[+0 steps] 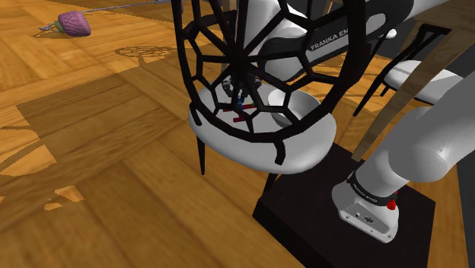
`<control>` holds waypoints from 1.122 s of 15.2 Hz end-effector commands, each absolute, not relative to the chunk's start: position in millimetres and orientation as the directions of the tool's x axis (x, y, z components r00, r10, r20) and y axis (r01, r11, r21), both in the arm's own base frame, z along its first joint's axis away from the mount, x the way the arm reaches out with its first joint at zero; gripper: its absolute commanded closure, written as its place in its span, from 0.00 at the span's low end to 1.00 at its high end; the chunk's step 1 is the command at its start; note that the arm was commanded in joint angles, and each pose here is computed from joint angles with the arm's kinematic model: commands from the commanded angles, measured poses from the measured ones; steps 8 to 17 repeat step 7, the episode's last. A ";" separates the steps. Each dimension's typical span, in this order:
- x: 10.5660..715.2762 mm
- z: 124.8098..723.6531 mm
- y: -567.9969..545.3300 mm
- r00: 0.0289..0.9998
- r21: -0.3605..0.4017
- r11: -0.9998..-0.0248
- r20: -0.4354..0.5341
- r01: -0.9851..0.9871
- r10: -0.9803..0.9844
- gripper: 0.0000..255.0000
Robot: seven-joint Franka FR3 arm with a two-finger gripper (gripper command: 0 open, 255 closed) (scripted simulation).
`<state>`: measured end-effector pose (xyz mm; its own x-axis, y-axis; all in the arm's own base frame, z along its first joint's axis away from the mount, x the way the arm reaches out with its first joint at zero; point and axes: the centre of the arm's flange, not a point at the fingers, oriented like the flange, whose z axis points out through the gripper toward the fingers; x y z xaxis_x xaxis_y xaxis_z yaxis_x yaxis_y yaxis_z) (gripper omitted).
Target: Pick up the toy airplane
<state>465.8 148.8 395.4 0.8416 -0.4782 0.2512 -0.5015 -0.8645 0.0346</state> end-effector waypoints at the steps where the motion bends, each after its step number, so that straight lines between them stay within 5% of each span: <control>1: 463.1 416.4 169.4 0.833 -0.028 -0.857 0.222 -0.515 -0.507 1.00; 17: 463.1 438.3 169.4 0.833 -0.028 -0.857 0.222 -0.515 -0.507 1.00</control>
